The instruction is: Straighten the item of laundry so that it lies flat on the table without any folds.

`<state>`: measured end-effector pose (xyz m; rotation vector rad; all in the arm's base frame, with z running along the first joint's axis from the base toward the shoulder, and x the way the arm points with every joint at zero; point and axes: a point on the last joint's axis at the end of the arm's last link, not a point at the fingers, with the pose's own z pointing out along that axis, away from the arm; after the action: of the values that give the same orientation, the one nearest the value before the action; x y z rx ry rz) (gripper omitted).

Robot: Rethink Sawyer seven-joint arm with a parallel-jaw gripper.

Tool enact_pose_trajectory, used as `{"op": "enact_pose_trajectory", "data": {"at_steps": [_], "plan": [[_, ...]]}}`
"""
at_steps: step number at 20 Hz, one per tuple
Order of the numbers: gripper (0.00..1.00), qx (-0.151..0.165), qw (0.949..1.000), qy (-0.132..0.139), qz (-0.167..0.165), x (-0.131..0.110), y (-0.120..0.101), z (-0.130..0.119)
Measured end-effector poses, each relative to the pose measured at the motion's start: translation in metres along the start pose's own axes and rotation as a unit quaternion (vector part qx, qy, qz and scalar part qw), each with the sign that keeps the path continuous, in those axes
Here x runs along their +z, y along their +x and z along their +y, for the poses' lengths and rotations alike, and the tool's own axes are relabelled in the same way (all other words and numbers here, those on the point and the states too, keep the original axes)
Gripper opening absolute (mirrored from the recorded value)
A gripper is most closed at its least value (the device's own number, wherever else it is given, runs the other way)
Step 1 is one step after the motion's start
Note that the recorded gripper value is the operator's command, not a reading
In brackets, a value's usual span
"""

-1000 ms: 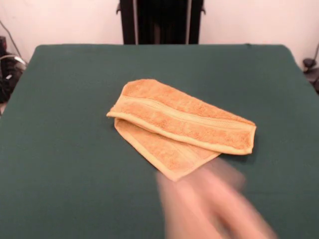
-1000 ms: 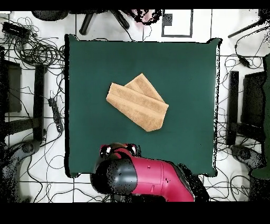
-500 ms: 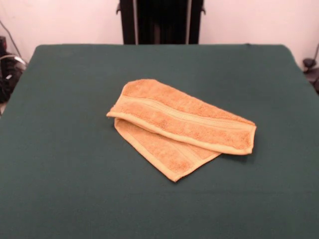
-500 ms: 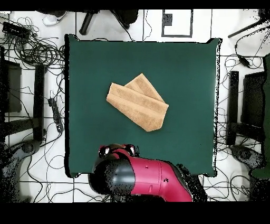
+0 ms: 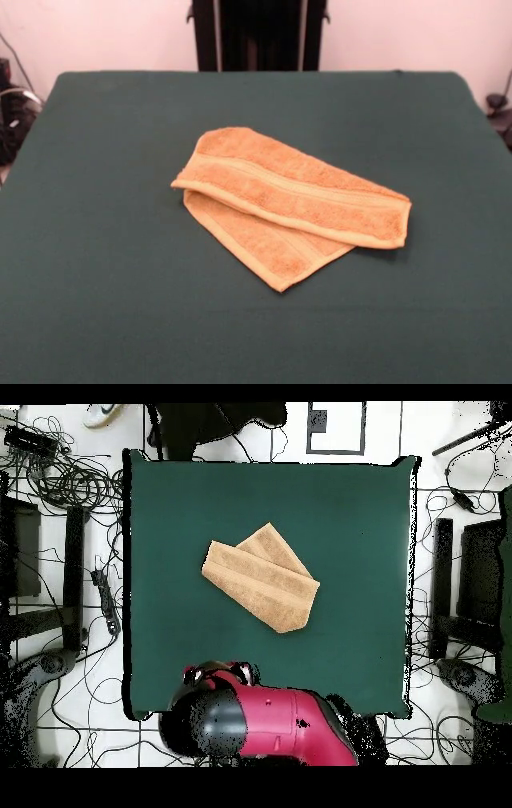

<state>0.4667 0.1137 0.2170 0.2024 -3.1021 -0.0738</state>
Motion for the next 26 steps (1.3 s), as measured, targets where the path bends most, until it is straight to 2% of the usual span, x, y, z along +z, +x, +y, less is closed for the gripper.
{"op": "enact_pose_trajectory", "data": {"at_steps": [11,20,26], "plan": [[1.00,-0.005,1.0000,0.000,0.006,-0.015,0.006,0.011],[1.00,-0.027,0.9993,0.000,0.026,-0.031,0.017,0.036],[1.00,-0.025,0.9993,0.001,0.026,-0.031,0.016,0.033]]}}
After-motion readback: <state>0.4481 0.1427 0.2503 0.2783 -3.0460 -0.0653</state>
